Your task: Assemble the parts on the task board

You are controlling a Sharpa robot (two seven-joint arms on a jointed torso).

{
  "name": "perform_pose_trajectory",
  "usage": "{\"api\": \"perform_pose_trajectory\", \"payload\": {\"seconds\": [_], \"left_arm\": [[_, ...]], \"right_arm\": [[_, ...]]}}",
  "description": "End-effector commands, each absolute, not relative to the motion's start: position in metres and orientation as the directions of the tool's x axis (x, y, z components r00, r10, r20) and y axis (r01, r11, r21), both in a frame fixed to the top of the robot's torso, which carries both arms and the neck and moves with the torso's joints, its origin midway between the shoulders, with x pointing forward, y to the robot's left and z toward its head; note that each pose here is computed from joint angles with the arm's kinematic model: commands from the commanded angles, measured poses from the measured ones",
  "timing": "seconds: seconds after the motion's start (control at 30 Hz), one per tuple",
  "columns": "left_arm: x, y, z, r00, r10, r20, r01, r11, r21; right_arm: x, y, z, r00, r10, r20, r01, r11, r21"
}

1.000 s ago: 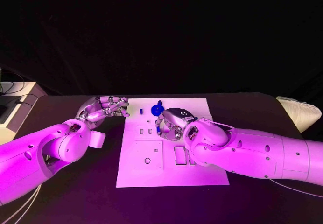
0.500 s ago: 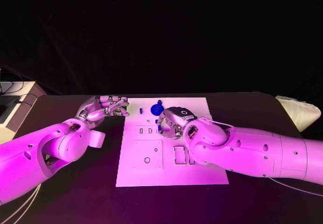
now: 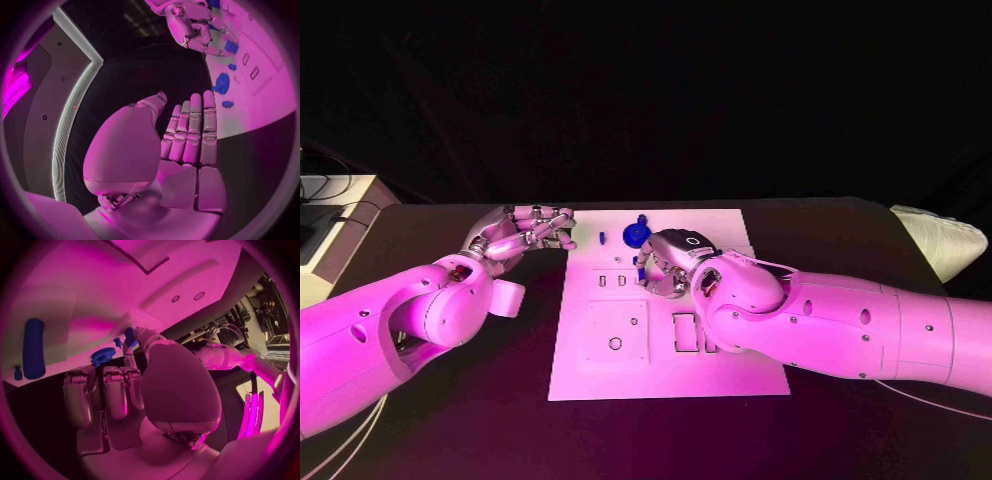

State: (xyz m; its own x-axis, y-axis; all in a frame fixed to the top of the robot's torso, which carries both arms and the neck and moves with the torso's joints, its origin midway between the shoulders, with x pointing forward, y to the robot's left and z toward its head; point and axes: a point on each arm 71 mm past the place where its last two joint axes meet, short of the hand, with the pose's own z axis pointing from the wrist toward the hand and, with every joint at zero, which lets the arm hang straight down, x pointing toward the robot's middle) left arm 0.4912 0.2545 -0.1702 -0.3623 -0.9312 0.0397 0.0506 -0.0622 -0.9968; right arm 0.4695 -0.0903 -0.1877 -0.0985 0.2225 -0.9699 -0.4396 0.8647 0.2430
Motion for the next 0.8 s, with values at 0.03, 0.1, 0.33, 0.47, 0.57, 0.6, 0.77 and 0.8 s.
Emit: {"api": "perform_pose_trajectory", "payload": {"seconds": [0.03,0.1,0.33,0.47,0.57,0.6,0.77,0.8], "left_arm": [[0.4906,0.2522,-0.1696,-0.381,-0.924,0.042,0.054,-0.068,-0.996],[0.4906,0.2524,-0.1696,-0.381,-0.924,0.042,0.054,-0.068,-0.996],[0.4906,0.2527,-0.1696,-0.380,-0.924,0.042,0.054,-0.067,-0.996],[0.4906,0.2528,-0.1696,-0.379,-0.924,0.042,0.054,-0.067,-0.996],[0.4906,0.2528,-0.1696,-0.379,-0.924,0.042,0.054,-0.067,-0.996],[0.4906,0.2528,-0.1696,-0.379,-0.924,0.041,0.054,-0.067,-0.996],[0.4905,0.2529,-0.1695,-0.379,-0.924,0.041,0.053,-0.066,-0.996],[0.4905,0.2529,-0.1695,-0.379,-0.924,0.041,0.053,-0.066,-0.996]], "right_arm": [[0.4690,-0.0904,-0.1912,-0.108,0.195,-0.975,-0.442,0.869,0.223],[0.4693,-0.0910,-0.1914,-0.108,0.195,-0.975,-0.439,0.870,0.223],[0.4697,-0.0922,-0.1919,-0.109,0.193,-0.975,-0.434,0.873,0.221],[0.4694,-0.0918,-0.1918,-0.109,0.195,-0.975,-0.435,0.872,0.223],[0.4693,-0.0917,-0.1916,-0.108,0.197,-0.974,-0.436,0.871,0.225],[0.4693,-0.0917,-0.1916,-0.108,0.198,-0.974,-0.436,0.871,0.225],[0.4694,-0.0916,-0.1910,-0.103,0.206,-0.973,-0.437,0.870,0.230],[0.4694,-0.0917,-0.1908,-0.101,0.209,-0.973,-0.437,0.869,0.232]]}}
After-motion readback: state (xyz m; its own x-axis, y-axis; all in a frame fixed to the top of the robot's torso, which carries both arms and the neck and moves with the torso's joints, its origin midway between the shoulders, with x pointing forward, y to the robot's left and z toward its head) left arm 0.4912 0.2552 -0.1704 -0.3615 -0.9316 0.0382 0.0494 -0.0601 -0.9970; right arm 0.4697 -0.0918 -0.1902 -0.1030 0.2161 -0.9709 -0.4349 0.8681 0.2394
